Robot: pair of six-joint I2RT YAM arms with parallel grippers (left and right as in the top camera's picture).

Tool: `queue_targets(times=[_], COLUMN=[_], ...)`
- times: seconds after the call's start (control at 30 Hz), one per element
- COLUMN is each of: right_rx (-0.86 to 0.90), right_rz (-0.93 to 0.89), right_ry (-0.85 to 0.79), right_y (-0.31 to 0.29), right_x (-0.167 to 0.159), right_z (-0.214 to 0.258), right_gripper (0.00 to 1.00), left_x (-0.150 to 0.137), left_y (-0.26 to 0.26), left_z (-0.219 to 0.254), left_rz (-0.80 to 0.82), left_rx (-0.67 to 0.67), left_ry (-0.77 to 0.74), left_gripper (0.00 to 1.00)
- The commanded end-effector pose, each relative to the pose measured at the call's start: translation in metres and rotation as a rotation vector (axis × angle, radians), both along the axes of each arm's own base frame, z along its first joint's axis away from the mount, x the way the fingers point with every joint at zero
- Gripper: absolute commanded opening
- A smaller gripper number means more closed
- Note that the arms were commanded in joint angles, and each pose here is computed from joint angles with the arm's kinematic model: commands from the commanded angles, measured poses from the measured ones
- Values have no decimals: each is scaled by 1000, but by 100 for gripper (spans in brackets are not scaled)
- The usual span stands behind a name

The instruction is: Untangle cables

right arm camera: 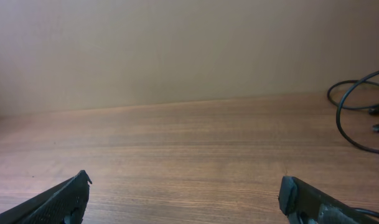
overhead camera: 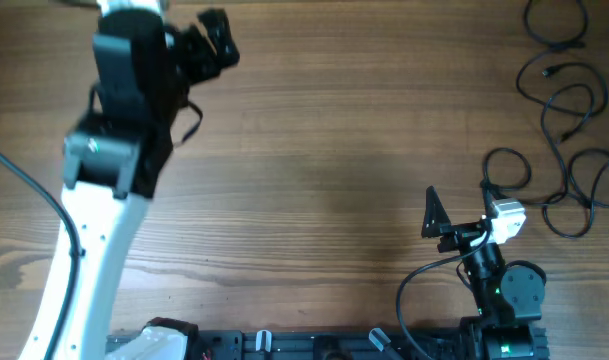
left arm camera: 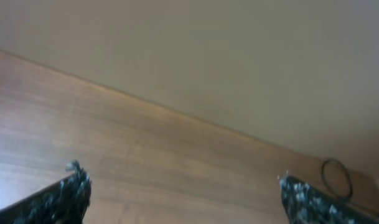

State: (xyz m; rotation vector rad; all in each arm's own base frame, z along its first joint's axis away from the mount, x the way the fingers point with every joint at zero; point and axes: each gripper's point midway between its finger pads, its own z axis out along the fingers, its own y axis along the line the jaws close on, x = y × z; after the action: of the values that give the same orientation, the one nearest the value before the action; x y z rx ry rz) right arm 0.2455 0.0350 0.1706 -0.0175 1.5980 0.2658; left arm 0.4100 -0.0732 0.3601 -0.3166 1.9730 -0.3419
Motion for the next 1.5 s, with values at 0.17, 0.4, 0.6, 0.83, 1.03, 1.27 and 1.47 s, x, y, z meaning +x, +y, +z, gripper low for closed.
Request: queue_targets(times=[0.17, 0.4, 0.6, 0.83, 1.03, 1.27, 1.47], right_rx=[11, 11, 11, 11, 11, 11, 10], right_rz=[3, 3, 3, 3, 3, 3, 3], right_ry=[-14, -14, -14, -14, -14, -14, -14], right_y=[1, 1, 1, 1, 1, 1, 1], right_x=[-1, -1, -1, -1, -1, -1, -1], right_z=[3, 3, 3, 3, 3, 3, 3], right_gripper=[100, 100, 100, 100, 100, 100, 100], left_x=[-57, -108, -132, -150, -155, -159, -164], left_y=[-1, 7, 31, 45, 47, 54, 58], left_z=[-77, -119, -141, -162, -178, -197, -203], left_rz=[-141, -200, -127, -78, -67, -51, -38], left_rx=[122, 233, 241, 247, 249, 256, 259], left_ry=[-187, -344, -384, -437, -453, -382, -359], left_gripper=[100, 100, 100, 100, 100, 100, 100])
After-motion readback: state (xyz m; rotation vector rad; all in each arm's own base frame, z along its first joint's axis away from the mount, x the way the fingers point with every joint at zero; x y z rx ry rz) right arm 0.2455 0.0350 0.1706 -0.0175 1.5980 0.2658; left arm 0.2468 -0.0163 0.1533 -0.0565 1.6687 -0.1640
